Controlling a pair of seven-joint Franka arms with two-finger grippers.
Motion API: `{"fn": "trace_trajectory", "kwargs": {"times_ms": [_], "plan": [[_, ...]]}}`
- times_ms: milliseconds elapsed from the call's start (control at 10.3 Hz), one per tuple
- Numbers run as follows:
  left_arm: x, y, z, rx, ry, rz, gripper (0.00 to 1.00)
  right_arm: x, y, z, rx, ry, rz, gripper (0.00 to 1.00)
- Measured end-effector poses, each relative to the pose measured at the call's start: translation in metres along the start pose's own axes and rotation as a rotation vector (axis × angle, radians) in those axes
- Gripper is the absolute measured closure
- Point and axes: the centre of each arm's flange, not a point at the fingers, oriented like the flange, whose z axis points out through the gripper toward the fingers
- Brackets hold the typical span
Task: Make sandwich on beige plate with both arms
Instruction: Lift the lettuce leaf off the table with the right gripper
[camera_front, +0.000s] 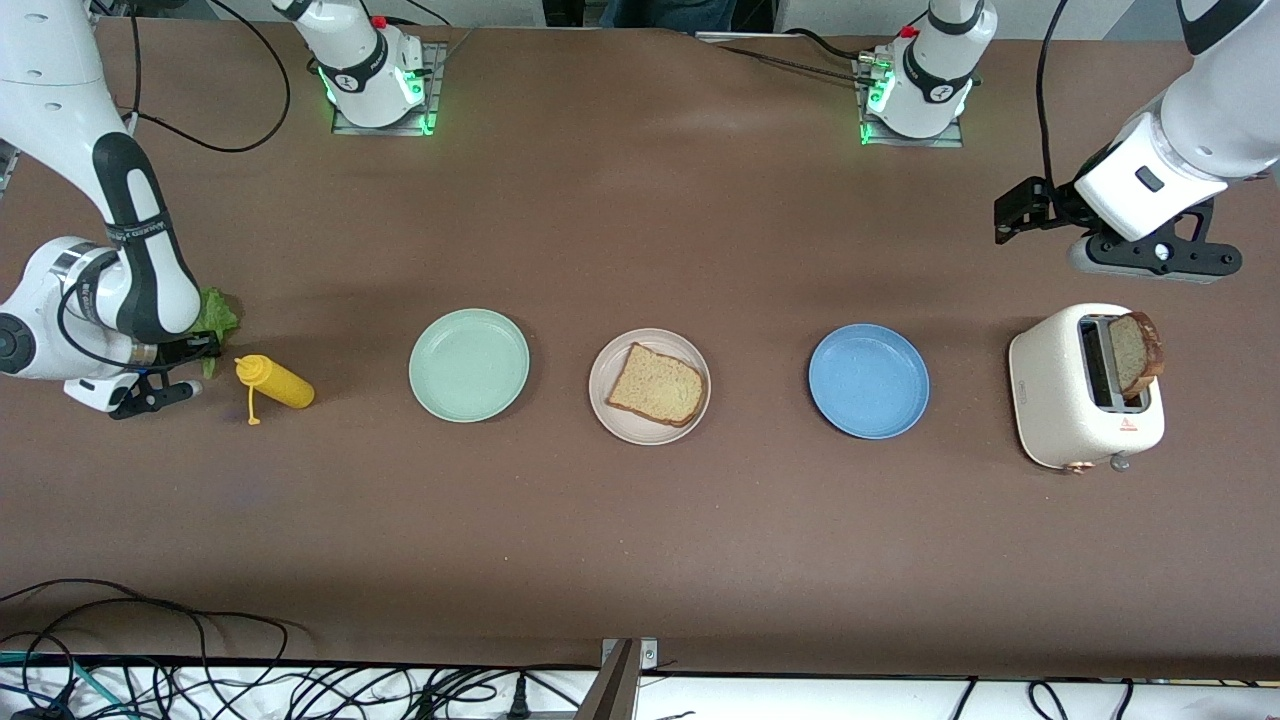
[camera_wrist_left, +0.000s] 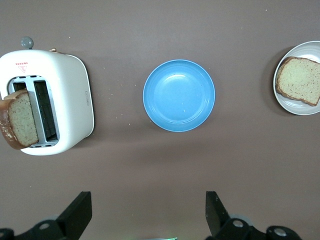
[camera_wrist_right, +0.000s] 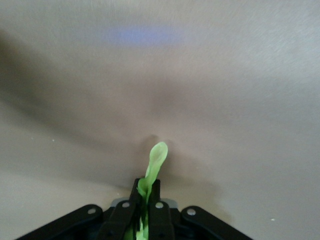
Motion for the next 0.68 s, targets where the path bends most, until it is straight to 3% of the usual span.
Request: {"fn": "trace_trajectory", "kwargs": {"times_ms": [194, 485, 678], "plan": [[0.000, 0.000, 0.000, 0.000, 0.000, 0.000, 0.00, 0.005, 0.002, -0.039, 0.017, -0.015, -0.004, 0.94], [0.000, -0.001, 0.000, 0.000, 0.001, -0.001, 0.00, 0.009, -0.005, -0.150, 0.072, -0.074, -0.015, 0.94], [0.000, -0.001, 0.000, 0.000, 0.001, -0.001, 0.00, 0.014, -0.031, -0.206, 0.141, -0.076, 0.034, 0.94]]}}
